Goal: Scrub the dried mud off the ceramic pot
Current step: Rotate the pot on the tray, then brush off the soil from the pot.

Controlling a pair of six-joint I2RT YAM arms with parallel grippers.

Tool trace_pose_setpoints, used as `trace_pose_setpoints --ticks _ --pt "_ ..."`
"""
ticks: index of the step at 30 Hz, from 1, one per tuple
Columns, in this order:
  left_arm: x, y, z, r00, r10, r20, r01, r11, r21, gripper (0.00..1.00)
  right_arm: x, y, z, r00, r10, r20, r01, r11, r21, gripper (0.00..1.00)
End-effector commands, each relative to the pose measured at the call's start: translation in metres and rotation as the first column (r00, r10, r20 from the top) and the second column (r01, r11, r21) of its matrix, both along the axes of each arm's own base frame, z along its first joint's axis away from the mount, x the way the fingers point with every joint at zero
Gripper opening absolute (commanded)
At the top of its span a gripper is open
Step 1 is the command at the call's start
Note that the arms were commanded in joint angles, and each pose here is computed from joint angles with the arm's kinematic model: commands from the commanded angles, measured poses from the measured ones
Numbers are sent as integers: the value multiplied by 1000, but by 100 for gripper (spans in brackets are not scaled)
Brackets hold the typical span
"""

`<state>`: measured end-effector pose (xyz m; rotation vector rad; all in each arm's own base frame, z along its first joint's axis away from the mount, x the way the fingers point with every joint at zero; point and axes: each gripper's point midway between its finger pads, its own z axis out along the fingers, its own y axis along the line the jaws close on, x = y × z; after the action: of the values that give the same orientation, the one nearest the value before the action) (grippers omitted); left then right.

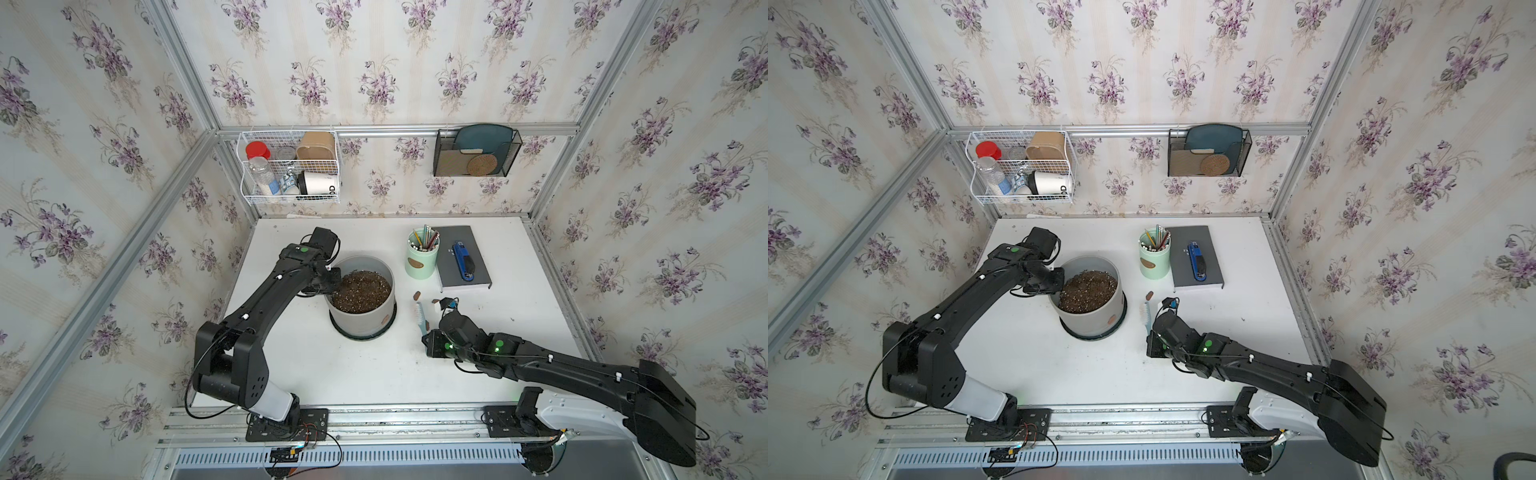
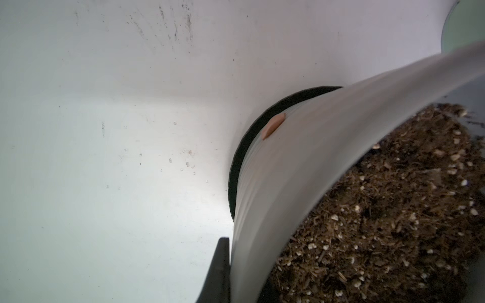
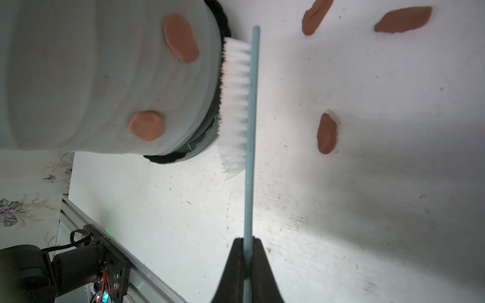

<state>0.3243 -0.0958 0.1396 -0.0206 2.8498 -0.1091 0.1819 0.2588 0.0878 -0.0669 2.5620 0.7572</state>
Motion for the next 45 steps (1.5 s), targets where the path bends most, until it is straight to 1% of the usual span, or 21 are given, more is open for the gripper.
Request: trace_pose_setpoints --ticks 1,4,7,10,12,14,16,18,24,28,32,39,45 --pt "3 -10 0 1000 -5 9 5 998 -61 0 10 9 3 1000 17 27 -16 1000 -16 0" --pt "1 -12 1 1000 -20 8 20 998 -64 0 19 13 2 999 15 32 -14 999 -41 0" --pt "-2 -10 3 1000 -29 7 29 998 -54 0 33 6 9 998 -13 58 18 997 -80 0" --pt "-5 -11 5 999 -40 14 41 997 -64 0 43 -5 24 995 -39 89 46 996 -75 0" --pt "-6 -11 6 999 -46 18 47 996 -72 0 49 -14 28 994 -55 91 62 996 -70 0" --pt "-8 -14 6 998 -58 21 59 995 -83 0 51 -17 33 994 -48 103 55 996 -72 0" --pt "-9 -16 6 998 -66 19 68 993 -95 0 50 -13 36 994 -11 112 18 998 -61 0" --pt "-10 -18 5 997 -74 15 75 992 -104 0 48 -10 33 994 4 105 1 999 -54 0" --pt "-12 -21 4 996 -86 11 87 989 -118 0 44 -6 4 999 -1 41 3 999 -51 0" --pt "-10 -22 5 996 -88 9 89 989 -120 0 43 8 -7 999 26 18 -26 999 -24 0" --pt "-8 -22 7 996 -88 15 89 989 -118 0 41 26 -12 998 65 20 -65 998 -20 0" --pt "-8 -23 5 996 -88 13 89 988 -127 0 41 43 -21 997 79 4 -79 997 -5 0" --pt "-8 -20 3 997 -75 8 75 991 -114 0 31 59 -24 994 108 2 -108 994 -6 0"
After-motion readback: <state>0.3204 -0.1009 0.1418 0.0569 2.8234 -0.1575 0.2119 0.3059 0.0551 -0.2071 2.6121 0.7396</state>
